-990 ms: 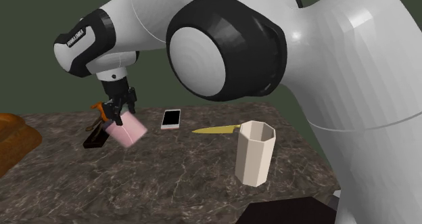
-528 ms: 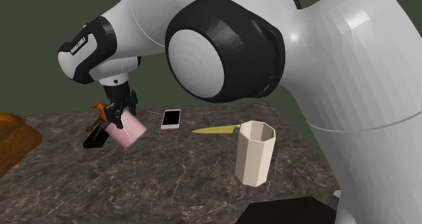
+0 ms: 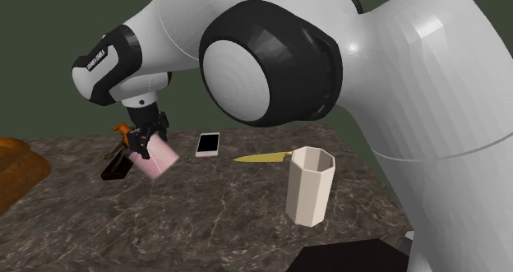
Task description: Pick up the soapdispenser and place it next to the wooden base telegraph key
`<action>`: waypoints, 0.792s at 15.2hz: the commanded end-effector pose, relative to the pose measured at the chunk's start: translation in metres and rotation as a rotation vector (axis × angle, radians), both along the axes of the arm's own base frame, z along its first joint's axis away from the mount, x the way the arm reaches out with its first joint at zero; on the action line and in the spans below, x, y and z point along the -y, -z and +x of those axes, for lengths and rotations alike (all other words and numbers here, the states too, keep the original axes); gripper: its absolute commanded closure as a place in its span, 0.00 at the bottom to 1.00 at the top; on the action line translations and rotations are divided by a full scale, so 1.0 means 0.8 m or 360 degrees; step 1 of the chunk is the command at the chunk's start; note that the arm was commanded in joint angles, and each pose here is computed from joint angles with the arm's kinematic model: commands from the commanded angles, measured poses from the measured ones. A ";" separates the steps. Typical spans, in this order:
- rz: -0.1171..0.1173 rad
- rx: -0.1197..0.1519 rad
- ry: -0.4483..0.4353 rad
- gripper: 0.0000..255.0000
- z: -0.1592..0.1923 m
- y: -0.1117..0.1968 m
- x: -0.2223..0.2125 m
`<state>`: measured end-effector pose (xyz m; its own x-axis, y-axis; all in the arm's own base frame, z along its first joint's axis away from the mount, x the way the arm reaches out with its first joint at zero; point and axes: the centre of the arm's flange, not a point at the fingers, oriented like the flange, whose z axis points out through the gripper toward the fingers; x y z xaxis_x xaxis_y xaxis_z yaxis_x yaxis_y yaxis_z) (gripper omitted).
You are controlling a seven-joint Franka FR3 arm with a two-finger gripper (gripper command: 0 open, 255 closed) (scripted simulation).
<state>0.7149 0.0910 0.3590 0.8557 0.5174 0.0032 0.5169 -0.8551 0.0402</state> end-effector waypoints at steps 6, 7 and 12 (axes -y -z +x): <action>0.0000 -0.0003 -0.0001 0.00 -0.002 -0.061 -0.005; 0.0000 -0.0003 -0.0001 0.00 -0.002 -0.061 -0.005; 0.0000 -0.0003 -0.0001 0.00 -0.002 -0.061 -0.005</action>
<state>0.7135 0.0947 0.4074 0.8554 0.5179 0.0018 0.5174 -0.8548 0.0394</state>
